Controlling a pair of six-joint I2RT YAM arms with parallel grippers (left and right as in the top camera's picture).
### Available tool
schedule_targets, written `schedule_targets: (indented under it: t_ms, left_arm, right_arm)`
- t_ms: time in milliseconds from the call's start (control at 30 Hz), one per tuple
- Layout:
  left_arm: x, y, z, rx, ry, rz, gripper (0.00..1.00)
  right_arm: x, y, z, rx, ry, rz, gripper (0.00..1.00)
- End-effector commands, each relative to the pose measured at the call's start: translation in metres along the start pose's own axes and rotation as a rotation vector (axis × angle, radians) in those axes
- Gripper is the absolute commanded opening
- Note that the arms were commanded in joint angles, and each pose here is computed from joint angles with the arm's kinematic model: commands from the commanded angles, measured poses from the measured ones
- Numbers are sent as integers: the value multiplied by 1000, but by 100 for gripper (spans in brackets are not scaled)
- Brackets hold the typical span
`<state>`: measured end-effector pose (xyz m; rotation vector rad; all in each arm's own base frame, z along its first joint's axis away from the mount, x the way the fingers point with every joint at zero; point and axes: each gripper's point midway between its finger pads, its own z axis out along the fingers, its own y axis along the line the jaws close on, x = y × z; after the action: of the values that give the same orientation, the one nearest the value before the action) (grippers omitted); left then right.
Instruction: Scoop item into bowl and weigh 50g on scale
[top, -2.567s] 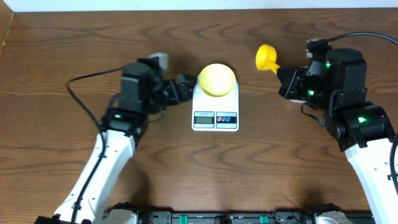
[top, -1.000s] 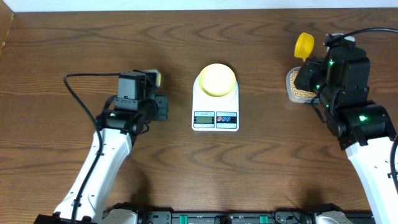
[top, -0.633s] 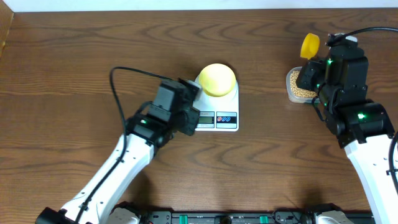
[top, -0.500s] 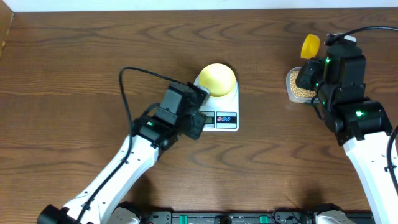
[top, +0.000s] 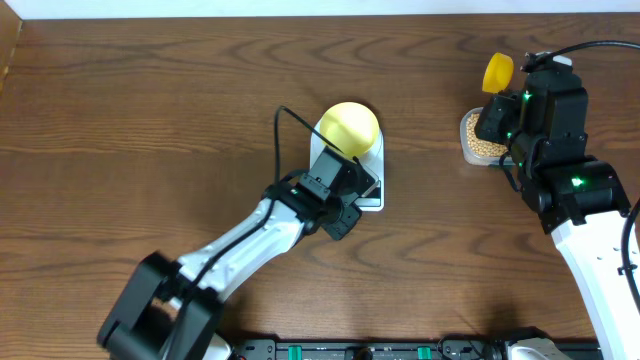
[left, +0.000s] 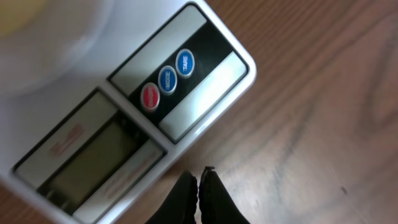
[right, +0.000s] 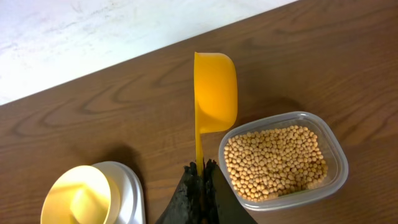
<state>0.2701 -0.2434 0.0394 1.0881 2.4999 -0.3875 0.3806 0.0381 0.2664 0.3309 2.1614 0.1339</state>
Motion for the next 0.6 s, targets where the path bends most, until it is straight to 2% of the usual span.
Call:
schedule_targets:
  t_ms: [0, 333, 567]
  left_arm:
    - [-11, 4, 5, -17, -35, 27, 7]
    - [-44, 16, 3, -78, -166, 35, 7]
    - [-39, 21, 19, -94, -144, 30, 7]
  right_arm:
    - [-4, -1, -2, -1, -4, -7, 1]
    - [6, -4, -2, 12, 34, -14, 1]
    - [5, -4, -2, 12, 33, -14, 1]
